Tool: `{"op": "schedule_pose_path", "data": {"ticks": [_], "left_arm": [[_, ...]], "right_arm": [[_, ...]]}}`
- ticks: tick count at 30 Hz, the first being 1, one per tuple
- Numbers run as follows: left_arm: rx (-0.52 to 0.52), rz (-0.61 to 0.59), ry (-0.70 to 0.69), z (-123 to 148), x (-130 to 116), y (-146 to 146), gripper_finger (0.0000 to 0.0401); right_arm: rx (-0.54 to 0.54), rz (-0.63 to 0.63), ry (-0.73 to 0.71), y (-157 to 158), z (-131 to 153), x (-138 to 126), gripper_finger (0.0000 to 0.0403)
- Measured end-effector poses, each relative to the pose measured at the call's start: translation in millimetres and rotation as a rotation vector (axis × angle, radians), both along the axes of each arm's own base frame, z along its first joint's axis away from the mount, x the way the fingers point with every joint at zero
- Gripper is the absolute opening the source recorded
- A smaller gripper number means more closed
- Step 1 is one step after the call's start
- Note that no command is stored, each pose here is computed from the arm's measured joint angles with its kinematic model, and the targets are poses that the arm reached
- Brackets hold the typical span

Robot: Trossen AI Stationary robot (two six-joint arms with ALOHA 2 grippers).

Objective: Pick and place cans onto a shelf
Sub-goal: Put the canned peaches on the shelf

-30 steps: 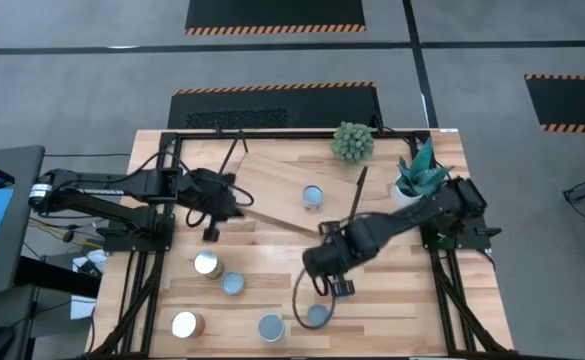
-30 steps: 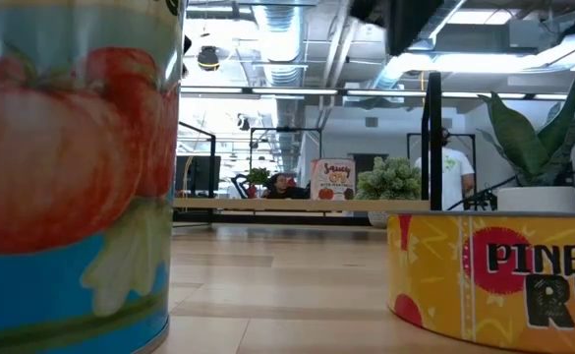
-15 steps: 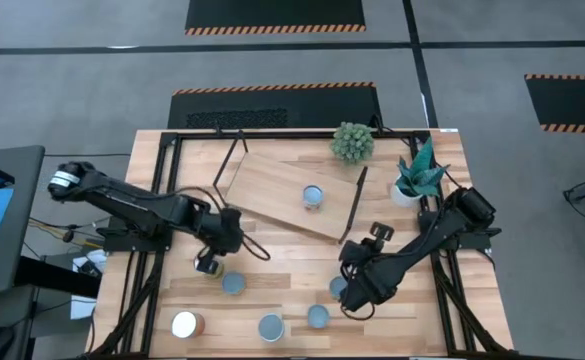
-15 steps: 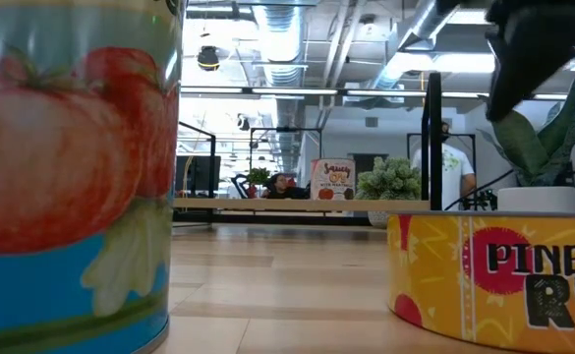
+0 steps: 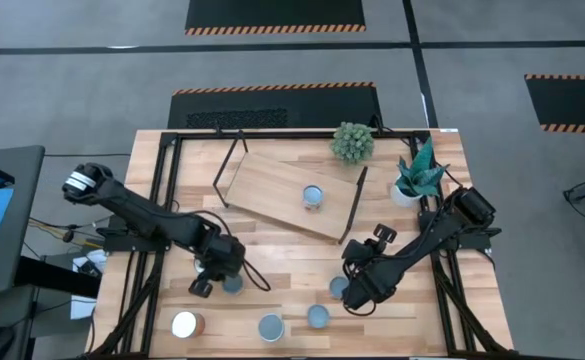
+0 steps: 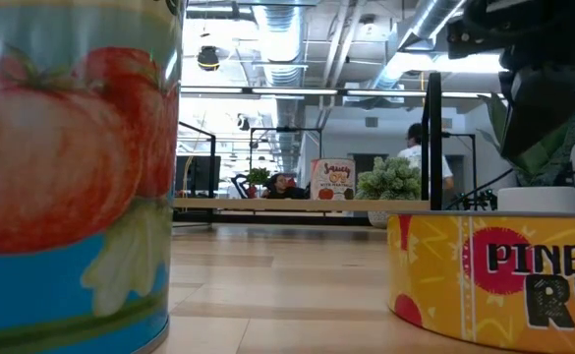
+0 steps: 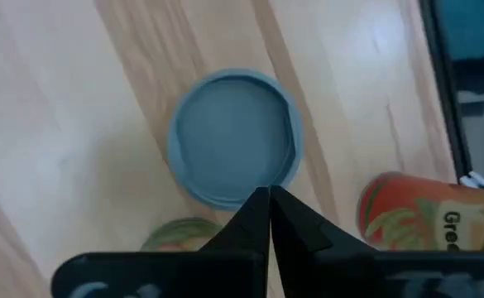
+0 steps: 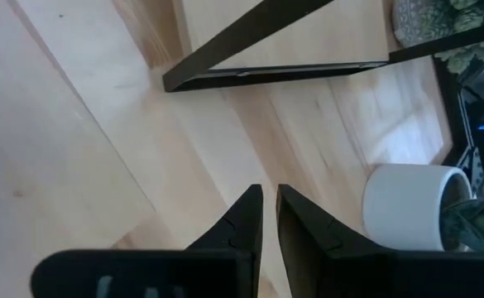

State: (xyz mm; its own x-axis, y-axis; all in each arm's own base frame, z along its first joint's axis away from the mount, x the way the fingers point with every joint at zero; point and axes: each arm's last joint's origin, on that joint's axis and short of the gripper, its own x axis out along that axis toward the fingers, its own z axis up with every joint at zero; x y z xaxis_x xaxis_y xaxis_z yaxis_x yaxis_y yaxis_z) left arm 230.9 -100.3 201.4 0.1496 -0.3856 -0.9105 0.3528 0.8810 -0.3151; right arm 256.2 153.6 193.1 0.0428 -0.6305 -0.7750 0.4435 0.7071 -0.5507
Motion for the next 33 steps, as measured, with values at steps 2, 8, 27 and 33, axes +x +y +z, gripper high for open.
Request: {"op": "schedule_pose_path", "data": {"ticks": [2, 8, 27, 33], "left_arm": [[0.028, -0.001, 0.013, -5.8, 4.0, -2.1, 0.0000], [0.125, -0.044, -0.083, -16.4, 29.7, -2.0, 0.0000], [0.298, -0.062, -0.031, 54.7, 50.3, 20.8, 0.0000], [0.119, -0.132, -0.013, 15.3, 50.8, 15.0, 0.0000]], "right_arm": [[-0.002, 0.001, -0.002, -0.4, -1.2, -0.1, 0.0061], [-0.009, 0.008, 0.012, -1.1, -1.4, -1.0, 0.0061], [0.003, 0.008, -0.015, 0.8, -2.1, 0.6, 0.0061], [0.013, 0.025, -0.044, 2.8, -3.0, 3.4, 0.0061]]}}
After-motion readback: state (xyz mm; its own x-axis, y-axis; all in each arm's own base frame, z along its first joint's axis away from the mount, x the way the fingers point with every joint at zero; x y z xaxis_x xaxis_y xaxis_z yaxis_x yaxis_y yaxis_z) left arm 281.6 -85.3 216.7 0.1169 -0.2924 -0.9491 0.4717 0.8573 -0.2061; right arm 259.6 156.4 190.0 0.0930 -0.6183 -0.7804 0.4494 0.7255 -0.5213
